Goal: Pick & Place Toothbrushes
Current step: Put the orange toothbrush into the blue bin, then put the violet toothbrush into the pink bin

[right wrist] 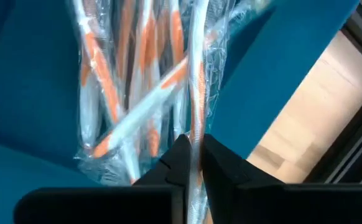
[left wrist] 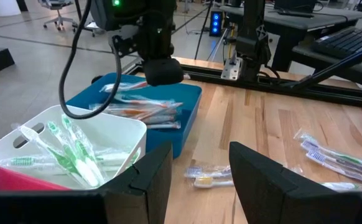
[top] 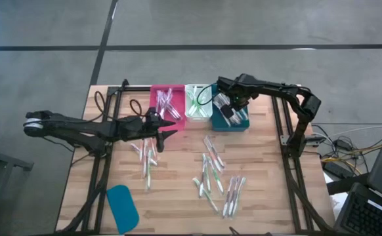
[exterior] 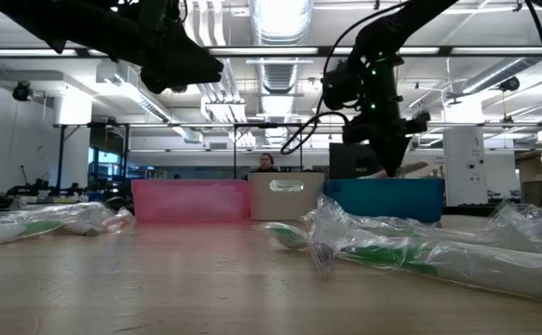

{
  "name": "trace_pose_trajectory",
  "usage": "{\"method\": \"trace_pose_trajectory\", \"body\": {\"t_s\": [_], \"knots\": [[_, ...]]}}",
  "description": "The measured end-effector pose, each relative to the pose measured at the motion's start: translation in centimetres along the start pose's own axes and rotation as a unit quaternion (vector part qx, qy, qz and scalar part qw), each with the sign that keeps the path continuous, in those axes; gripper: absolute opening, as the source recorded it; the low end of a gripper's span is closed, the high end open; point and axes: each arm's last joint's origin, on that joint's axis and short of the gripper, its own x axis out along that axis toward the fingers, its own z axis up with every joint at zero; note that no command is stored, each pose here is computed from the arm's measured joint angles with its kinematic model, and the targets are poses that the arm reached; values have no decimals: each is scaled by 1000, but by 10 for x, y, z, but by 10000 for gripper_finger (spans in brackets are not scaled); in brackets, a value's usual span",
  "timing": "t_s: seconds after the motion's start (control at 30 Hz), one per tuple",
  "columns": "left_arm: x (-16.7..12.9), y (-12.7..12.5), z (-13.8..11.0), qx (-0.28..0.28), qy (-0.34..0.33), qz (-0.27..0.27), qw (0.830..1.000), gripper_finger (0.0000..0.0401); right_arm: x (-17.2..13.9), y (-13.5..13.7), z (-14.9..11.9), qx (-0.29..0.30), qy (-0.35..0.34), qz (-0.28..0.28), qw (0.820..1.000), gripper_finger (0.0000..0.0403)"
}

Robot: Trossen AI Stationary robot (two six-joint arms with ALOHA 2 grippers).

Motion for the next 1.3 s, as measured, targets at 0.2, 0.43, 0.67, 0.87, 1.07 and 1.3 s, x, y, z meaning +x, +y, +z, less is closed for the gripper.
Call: {"method": "trace_pose_trajectory", "body": {"t_s": [0.2, 0.43, 0.67, 0.87, 1.07, 1.3], "knots": [[0, 0, 0, 0, 0, 0, 1000, 163, 0, 3, 0, 4, 11, 38, 999, 78], [0, 0, 0, 0, 0, 0, 1000, 163, -2, 3, 0, -8, 12, 41, 999, 143], [0, 0, 0, 0, 0, 0, 1000, 163, -33, 5, -1, -55, -40, 58, 996, 189], [-1, -1, 0, 28, -1, -3, 1000, 163, -71, 18, -21, -103, -166, 58, 979, 191], [-3, -10, 0, 112, -2, -23, 993, 163, -95, 37, -60, -152, -270, 106, 945, 166], [-5, -20, -6, 170, 12, -49, 984, 163, -103, 50, -114, -219, -334, 162, 902, 136]]}}
